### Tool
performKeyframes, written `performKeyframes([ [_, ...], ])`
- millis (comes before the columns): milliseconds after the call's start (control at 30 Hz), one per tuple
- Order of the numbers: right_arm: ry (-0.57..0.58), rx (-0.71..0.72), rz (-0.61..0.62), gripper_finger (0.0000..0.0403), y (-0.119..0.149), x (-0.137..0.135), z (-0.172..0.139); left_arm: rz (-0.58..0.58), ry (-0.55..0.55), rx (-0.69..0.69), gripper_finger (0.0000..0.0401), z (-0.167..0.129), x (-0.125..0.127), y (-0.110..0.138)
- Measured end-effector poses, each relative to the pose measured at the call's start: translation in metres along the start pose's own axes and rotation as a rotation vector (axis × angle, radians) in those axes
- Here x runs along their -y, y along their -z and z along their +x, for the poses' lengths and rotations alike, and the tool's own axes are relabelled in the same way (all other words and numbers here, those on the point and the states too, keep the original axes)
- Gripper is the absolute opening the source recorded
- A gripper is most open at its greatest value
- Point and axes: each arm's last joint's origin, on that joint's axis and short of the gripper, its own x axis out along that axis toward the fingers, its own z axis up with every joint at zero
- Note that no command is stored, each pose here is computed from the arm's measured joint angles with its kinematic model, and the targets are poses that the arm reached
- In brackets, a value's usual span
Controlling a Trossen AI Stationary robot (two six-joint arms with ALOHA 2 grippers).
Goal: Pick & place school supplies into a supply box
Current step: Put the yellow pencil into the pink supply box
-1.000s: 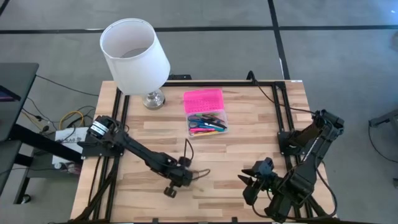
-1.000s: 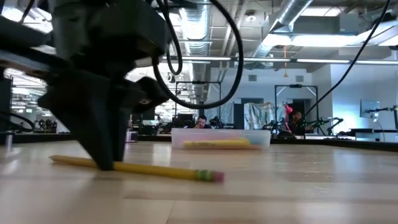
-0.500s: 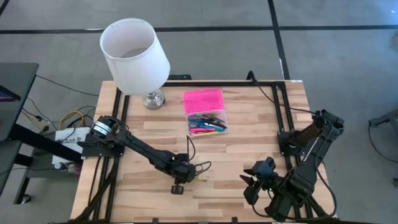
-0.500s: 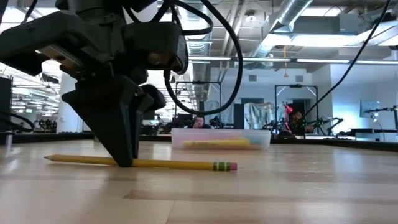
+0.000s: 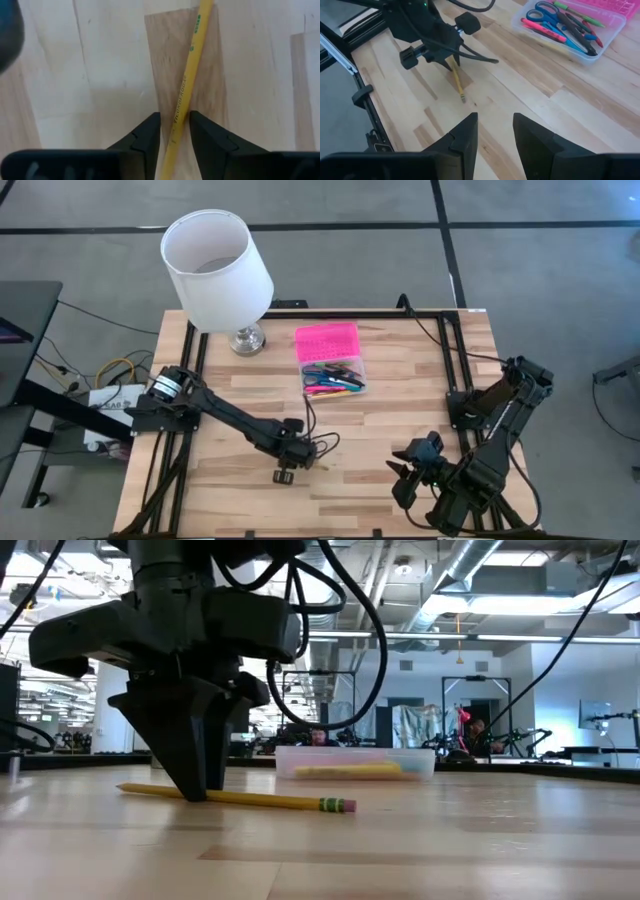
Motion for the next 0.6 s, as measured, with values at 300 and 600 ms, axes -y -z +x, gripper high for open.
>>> performKeyframes([
  [300, 0.009, 0.001, -0.01, 0.0118, 0.0, 0.001, 0.0, 0.061, 0.039, -0.054, 0.0102, 0.012, 0.002, 0.002],
  [600, 0.011, 0.003, -0.011, 0.0118, 0.0, 0.001, 0.0, 0.054, 0.03, -0.059, 0.0048, 0.012, -0.004, 0.001],
])
